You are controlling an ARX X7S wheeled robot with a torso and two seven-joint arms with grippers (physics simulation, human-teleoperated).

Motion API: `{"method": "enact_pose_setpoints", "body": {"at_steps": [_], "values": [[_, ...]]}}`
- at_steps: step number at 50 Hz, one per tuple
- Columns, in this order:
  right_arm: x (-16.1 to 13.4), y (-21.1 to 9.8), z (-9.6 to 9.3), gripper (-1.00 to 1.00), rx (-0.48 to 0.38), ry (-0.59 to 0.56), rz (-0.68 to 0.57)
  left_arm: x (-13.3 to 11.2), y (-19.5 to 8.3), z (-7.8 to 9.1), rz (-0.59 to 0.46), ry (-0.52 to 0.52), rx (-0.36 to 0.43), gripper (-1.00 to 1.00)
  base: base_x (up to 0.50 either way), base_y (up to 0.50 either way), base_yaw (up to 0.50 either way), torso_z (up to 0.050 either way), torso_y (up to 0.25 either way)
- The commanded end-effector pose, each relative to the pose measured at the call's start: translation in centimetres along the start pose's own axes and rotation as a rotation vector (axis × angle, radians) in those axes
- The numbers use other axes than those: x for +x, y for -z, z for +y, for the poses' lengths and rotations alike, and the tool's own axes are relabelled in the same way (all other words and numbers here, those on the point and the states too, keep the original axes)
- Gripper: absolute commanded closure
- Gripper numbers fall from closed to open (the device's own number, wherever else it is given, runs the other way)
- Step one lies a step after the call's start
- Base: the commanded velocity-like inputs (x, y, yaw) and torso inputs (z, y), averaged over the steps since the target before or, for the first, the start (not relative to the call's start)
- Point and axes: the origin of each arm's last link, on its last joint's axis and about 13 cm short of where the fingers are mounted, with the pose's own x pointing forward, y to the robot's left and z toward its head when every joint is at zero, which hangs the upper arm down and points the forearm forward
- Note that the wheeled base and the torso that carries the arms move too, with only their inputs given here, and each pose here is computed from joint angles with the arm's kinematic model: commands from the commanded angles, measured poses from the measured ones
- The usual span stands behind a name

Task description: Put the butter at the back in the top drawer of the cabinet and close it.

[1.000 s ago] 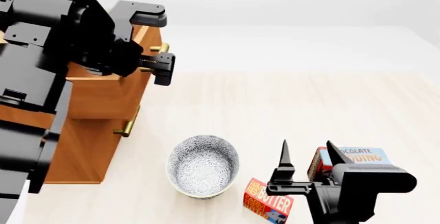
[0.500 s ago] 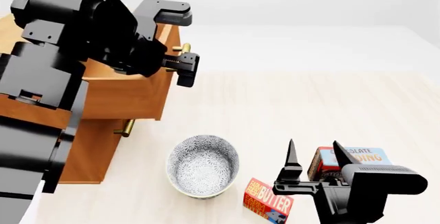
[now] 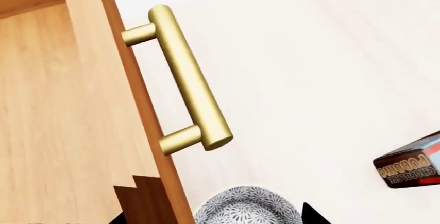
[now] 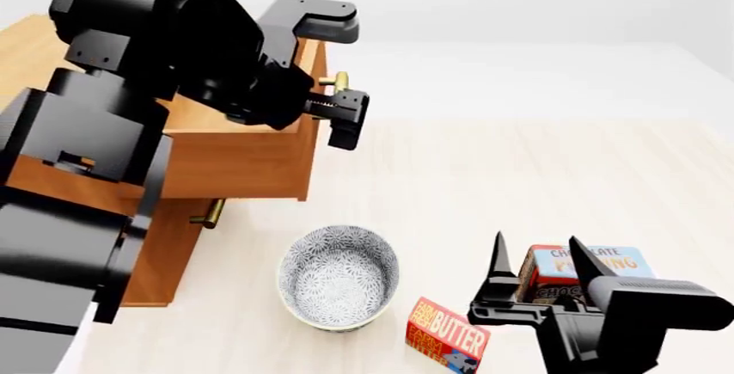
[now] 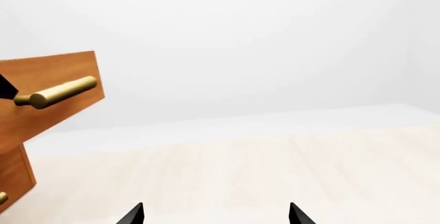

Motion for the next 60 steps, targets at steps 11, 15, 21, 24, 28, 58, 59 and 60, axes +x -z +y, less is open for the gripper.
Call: {"method": "enact_pose_setpoints", "body": {"at_steps": [11, 15, 21, 24, 28, 58, 59, 60], "values": [[-0.1, -0.2, -0.3, -1.0, 0.008, 0.01, -0.005, -0.4, 0.0, -2.4, -0.002, 0.213, 0.018, -1.0, 0.0, 0.0, 0.0, 0.0, 0.0], [-0.1, -0.2, -0.4, -1.0, 0.008, 0.01, -0.006, -0.7, 0.0, -2.7, -0.008, 0.239, 0.021, -1.0, 0.0, 0.0, 0.0, 0.0, 0.0], [-0.1, -0.2, -0.4, -1.0, 0.007, 0.009, -0.005, -2.0, -0.3, -2.3, -0.057, 0.219, 0.011, -1.0, 0.0, 0.0, 0.0, 0.0, 0.002], [-0.2, -0.2, -0.3, -1.0, 0.006, 0.008, -0.005, -3.2, -0.3, -2.2, -0.088, 0.223, 0.006, -1.0, 0.0, 0.0, 0.0, 0.0, 0.0], [-0.2, -0.2, -0.2, -1.0, 0.003, 0.005, -0.005, -4.8, -0.3, -2.1, -0.133, 0.225, 0.003, -1.0, 0.0, 0.0, 0.0, 0.0, 0.003], [0.0, -1.5, 0.3, -1.0, -0.062, -0.042, 0.047, -15.5, 9.7, -3.0, -0.554, 0.199, 0.077, -1.0, 0.0, 0.0, 0.0, 0.0, 0.001], [0.0, -1.7, 0.2, -1.0, -0.067, -0.045, 0.049, -15.6, 10.3, -3.0, -0.56, 0.198, 0.08, -1.0, 0.0, 0.0, 0.0, 0.0, 0.0], [0.0, -1.8, 0.2, -1.0, -0.071, -0.048, 0.05, -15.6, 10.8, -3.0, -0.569, 0.194, 0.082, -1.0, 0.0, 0.0, 0.0, 0.0, 0.0]]}}
